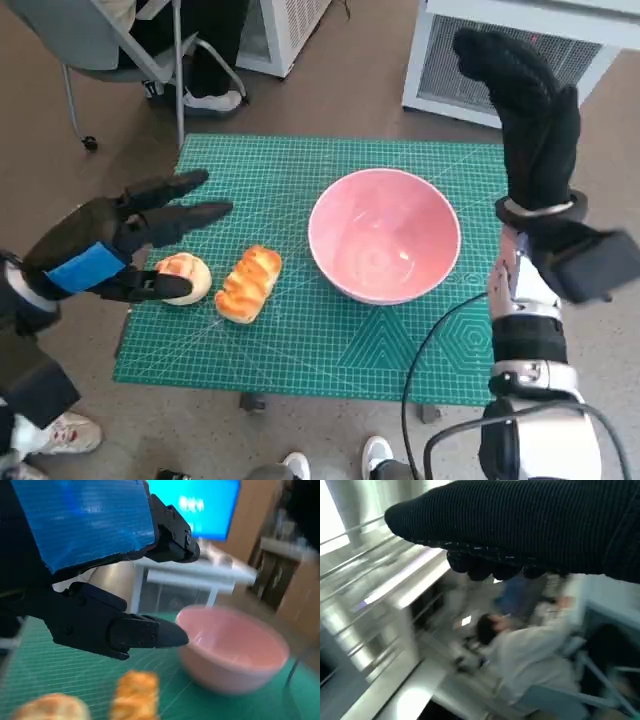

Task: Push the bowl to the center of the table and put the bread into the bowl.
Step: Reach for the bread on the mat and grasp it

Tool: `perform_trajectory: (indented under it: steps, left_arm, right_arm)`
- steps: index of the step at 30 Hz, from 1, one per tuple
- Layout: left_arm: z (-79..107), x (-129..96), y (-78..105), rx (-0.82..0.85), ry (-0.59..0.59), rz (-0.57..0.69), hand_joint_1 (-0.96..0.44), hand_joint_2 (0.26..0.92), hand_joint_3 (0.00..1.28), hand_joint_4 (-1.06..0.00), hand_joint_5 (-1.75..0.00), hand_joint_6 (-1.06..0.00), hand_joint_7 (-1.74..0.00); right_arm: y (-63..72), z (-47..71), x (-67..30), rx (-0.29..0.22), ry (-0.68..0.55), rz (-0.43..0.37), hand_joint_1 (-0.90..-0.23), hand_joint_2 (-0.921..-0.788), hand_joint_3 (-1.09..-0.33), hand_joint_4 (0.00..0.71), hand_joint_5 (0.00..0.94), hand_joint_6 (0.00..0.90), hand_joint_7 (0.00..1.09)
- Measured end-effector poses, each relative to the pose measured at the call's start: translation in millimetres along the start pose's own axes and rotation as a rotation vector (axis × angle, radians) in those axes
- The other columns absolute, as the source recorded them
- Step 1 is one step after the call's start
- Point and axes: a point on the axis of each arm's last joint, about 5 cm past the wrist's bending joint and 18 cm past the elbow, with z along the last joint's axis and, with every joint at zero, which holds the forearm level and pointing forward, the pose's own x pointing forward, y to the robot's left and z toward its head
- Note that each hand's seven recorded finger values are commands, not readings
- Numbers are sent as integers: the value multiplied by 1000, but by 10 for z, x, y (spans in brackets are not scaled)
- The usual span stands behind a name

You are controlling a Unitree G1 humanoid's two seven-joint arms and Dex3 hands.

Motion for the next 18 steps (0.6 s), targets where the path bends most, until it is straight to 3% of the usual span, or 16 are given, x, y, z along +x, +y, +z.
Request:
perform_trajectory:
  steps: [9, 18]
  left_arm:
    - [-51, 167, -32, 134, -33, -155, -272, 841, 1, -427, -18, -554, -90]
    - [-87, 315, -113, 238, -65, -278, -263, 823, 0, -425, -8, -539, -81]
  right_arm:
    - [14, 85, -55, 5, -44, 24, -540, -921, -816, 256, 24, -1, 615]
    - [22, 111, -84, 14, -44, 28, -530, -921, -824, 249, 23, -1, 607]
